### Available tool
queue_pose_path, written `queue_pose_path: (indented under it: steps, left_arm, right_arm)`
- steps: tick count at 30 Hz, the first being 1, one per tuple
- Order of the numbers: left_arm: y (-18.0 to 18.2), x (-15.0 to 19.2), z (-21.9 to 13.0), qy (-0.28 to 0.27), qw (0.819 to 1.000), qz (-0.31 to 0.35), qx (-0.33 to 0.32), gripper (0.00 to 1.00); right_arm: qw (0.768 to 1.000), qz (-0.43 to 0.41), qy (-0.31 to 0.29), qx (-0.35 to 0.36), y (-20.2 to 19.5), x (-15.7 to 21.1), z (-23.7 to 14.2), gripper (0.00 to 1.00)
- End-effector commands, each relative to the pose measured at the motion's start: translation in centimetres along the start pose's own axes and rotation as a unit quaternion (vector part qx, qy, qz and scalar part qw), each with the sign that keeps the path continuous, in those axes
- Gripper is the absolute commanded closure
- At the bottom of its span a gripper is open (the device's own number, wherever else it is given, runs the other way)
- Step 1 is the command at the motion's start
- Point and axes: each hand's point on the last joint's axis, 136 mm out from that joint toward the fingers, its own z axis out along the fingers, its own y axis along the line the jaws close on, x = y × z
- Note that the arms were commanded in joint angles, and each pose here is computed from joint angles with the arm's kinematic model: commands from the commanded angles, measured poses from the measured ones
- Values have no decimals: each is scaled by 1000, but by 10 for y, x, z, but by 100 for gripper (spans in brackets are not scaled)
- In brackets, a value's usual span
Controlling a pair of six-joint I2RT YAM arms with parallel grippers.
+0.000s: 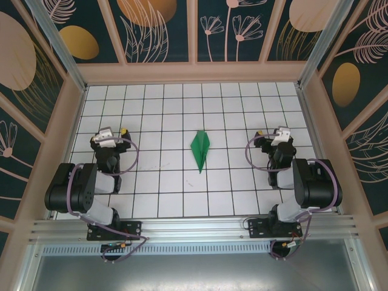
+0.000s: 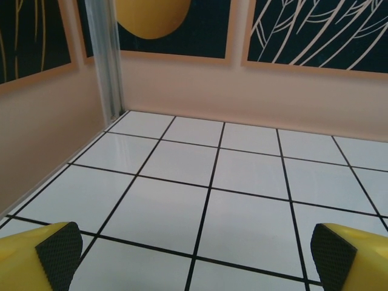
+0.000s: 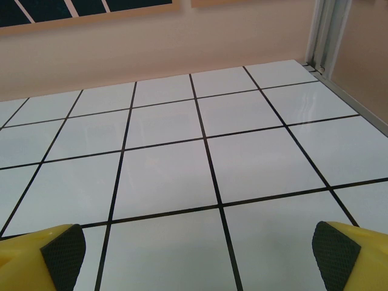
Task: Fold a paper plane with a square sheet of paper (pick it up from the middle)
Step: Reset both arms
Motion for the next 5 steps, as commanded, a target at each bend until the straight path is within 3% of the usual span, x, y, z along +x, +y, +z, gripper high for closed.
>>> queue_pose_path:
  steps: [1, 5]
  left_arm:
    - [-9, -4, 6, -1, 1000, 2, 23, 1]
    - [-8, -5, 3, -7, 1000, 4, 23, 1]
  right_arm:
    - [1000, 7, -28, -9, 2, -15, 2, 1]
    - [1000, 7, -29, -9, 2, -15, 2, 1]
